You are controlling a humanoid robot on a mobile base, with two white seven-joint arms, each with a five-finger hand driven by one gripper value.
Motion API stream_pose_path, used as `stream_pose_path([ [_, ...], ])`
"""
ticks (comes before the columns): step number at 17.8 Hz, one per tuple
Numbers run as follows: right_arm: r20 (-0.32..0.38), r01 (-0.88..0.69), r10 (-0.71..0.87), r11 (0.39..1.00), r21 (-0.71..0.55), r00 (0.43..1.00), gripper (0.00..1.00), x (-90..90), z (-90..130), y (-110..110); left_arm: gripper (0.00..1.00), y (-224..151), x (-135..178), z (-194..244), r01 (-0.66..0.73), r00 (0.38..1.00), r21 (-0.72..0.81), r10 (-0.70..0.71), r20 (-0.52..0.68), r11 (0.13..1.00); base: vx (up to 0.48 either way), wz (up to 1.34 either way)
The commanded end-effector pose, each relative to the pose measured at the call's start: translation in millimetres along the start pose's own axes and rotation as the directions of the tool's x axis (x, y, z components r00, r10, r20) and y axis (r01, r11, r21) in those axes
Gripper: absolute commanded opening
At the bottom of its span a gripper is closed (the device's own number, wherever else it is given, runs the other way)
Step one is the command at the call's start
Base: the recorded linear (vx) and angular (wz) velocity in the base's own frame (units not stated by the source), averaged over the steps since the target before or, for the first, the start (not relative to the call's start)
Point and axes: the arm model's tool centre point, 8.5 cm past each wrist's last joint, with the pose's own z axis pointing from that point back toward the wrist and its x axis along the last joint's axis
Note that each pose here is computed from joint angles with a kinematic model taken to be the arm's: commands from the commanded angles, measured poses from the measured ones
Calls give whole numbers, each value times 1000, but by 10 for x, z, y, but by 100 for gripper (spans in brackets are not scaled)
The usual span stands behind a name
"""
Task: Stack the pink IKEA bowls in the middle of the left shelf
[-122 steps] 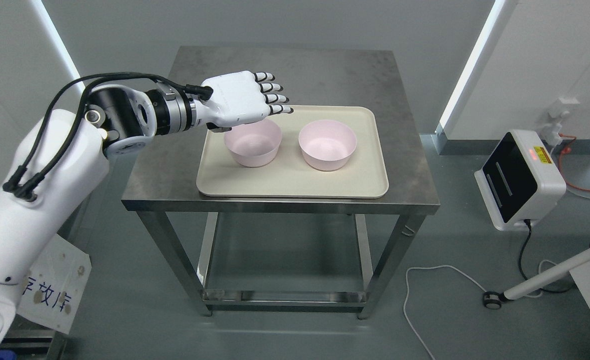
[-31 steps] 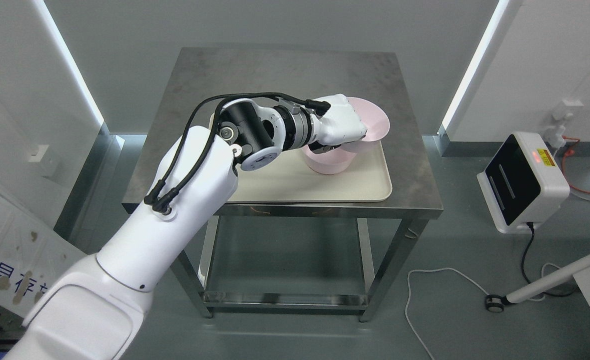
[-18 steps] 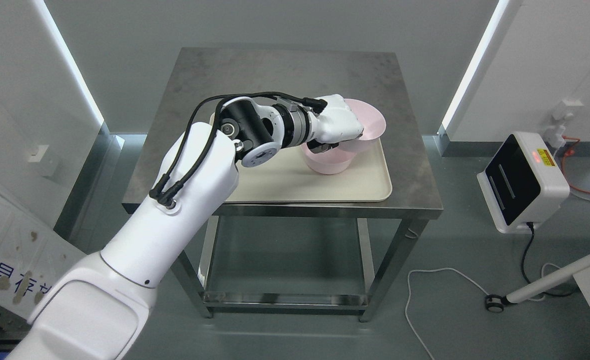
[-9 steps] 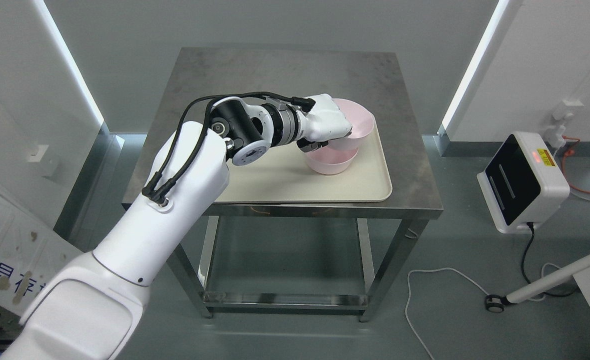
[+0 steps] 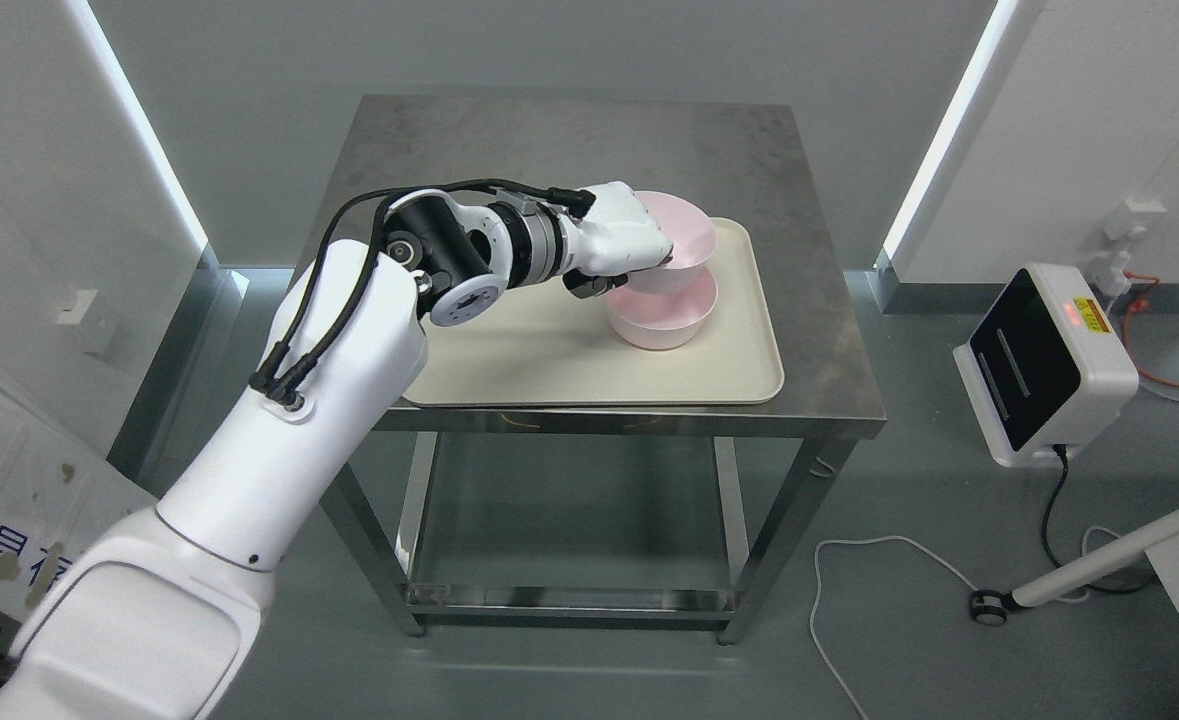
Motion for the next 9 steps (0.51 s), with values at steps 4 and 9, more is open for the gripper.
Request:
stream_pose_path([
  [4,32,11,-11,1000,-17,999,100,107,0,-114,76,99,-97,167,-4,1000,52,5,-15,999,0,0],
  [9,32,11,-11,1000,-17,999,100,107,0,-114,75,264,-28,251,20,1000,105,-21,10,994,0,0],
])
